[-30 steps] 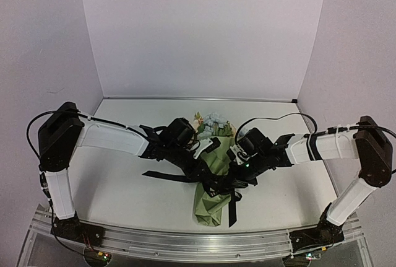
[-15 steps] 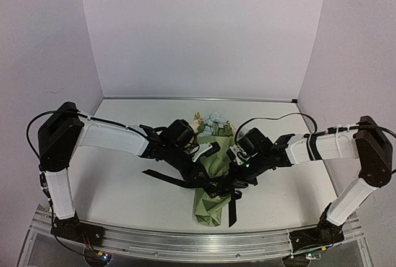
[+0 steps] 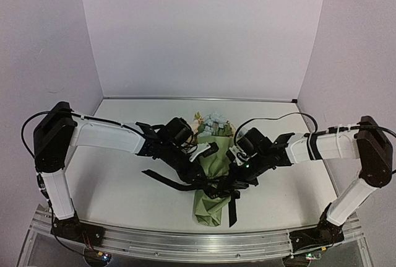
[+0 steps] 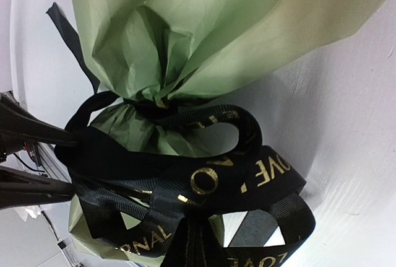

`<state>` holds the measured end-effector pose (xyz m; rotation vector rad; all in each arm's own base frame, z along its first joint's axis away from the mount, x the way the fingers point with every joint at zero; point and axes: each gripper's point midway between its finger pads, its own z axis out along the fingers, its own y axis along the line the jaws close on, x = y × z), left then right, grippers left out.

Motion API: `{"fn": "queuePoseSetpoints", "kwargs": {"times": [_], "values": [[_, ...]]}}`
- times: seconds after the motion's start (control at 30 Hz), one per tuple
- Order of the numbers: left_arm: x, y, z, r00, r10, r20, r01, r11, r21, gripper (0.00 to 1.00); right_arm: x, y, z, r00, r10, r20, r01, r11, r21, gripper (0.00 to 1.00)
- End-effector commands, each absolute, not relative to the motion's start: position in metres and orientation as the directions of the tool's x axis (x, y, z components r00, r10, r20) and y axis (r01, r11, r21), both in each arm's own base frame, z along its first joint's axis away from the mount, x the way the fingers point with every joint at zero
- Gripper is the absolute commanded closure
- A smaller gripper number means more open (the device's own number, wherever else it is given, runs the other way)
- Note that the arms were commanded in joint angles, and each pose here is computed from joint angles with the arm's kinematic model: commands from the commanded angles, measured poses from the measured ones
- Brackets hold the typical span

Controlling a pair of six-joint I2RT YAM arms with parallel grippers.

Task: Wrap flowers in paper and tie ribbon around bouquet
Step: Cross the half-tied ribbon over the folded bouquet.

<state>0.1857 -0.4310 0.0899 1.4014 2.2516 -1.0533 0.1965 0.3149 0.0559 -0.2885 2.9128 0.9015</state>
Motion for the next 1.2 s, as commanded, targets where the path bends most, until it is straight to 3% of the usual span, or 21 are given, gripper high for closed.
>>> {"fn": "queuePoseSetpoints", "kwargs": {"times": [0.0, 0.2, 0.47, 0.73, 1.17], "values": [[0.197, -0.435, 0.132, -0.446, 0.599, -0.665, 0.893, 0.246, -0.377, 0.68, 0.195, 0.324, 0.066, -0.969, -0.188, -0.163, -0.248, 0.792, 0.559, 1.00], [0.219, -0.436, 0.135, -0.466, 0.572, -0.675, 0.885, 0.308, -0.350, 0.62, 0.189, 0.325, 0.063, -0.965, -0.207, -0.160, -0.261, 0.791, 0.554, 1.00], [0.225, -0.437, 0.122, -0.476, 0.614, -0.629, 0.879, 0.319, -0.354, 0.64, 0.188, 0.324, 0.063, -0.962, -0.216, -0.169, -0.274, 0.790, 0.549, 1.00], [0.207, -0.437, 0.115, -0.448, 0.676, -0.585, 0.884, 0.237, -0.404, 0.63, 0.188, 0.324, 0.063, -0.961, -0.221, -0.168, -0.277, 0.788, 0.550, 1.00], [0.206, -0.440, 0.102, -0.456, 0.692, -0.559, 0.875, 0.236, -0.423, 0.64, 0.188, 0.324, 0.060, -0.962, -0.219, -0.160, -0.271, 0.792, 0.547, 1.00]]}}
